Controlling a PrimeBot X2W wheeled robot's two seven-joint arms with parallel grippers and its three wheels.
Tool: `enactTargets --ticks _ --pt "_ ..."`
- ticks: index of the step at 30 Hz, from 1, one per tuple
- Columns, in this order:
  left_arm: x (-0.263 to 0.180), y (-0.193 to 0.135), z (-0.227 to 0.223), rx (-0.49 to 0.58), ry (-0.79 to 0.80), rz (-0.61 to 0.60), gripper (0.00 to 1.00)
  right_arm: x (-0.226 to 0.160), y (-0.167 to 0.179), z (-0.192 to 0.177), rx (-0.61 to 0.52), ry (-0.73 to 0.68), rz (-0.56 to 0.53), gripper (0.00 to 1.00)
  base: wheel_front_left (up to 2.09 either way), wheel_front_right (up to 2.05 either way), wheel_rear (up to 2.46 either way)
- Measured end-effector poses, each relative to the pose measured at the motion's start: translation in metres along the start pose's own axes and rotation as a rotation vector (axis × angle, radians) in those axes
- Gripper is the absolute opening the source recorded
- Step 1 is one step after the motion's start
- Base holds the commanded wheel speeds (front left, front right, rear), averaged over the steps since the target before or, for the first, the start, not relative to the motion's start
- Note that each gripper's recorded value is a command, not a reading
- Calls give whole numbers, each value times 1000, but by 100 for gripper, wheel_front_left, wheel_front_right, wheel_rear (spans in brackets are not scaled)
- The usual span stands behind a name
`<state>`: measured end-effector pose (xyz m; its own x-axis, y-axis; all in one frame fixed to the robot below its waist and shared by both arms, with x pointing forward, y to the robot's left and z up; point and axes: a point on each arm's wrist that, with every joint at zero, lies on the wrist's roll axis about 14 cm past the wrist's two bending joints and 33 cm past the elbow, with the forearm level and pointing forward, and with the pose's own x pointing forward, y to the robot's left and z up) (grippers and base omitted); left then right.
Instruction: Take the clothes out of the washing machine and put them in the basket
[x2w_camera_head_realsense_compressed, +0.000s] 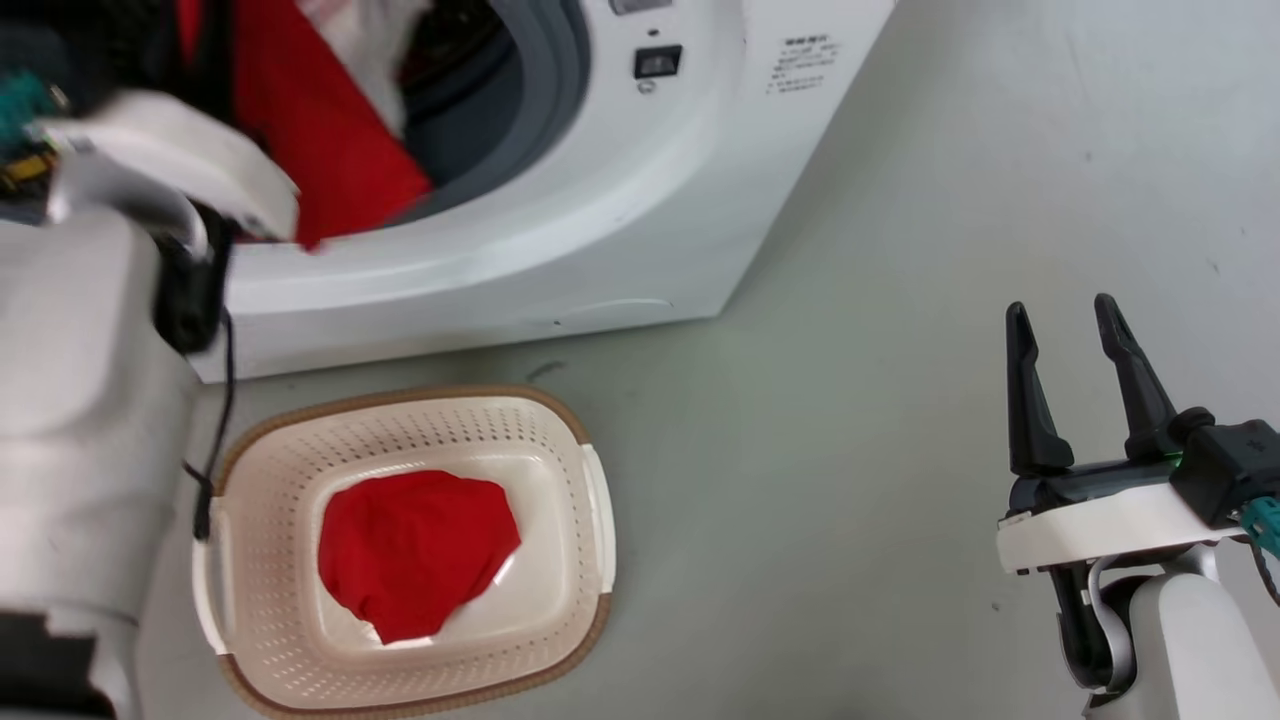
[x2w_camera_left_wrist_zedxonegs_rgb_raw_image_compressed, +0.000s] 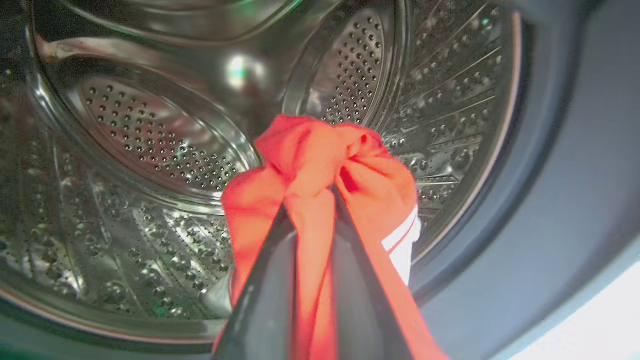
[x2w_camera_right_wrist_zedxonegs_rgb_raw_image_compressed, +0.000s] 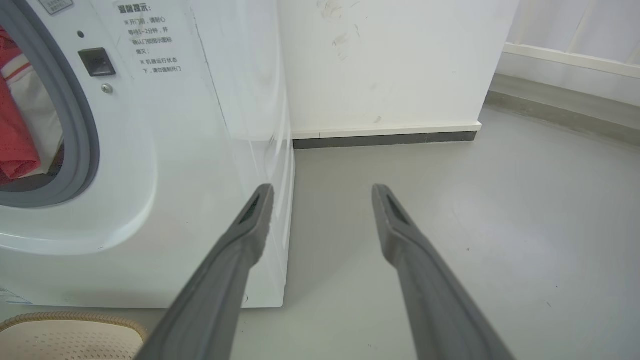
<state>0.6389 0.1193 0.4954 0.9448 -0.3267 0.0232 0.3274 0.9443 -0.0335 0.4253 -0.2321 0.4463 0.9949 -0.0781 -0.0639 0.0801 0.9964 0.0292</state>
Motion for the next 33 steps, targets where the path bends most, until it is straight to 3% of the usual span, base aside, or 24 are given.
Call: enactTargets --ticks 12,21,24,33 --pt "-77 -46 64 110 -204 -65 0 -12 17 23 -6 -57 49 100 0 0 0" --pt "-138 -62 85 71 -271 -61 0 -15 28 40 -13 -104 79 100 0 0 0" --pt "-156 -67 77 58 -248 -69 0 -16 32 41 -12 -108 92 100 0 0 0" --pt "-182 -92 -6 -32 -16 -124 0 -8 42 28 -13 -76 120 100 0 0 0"
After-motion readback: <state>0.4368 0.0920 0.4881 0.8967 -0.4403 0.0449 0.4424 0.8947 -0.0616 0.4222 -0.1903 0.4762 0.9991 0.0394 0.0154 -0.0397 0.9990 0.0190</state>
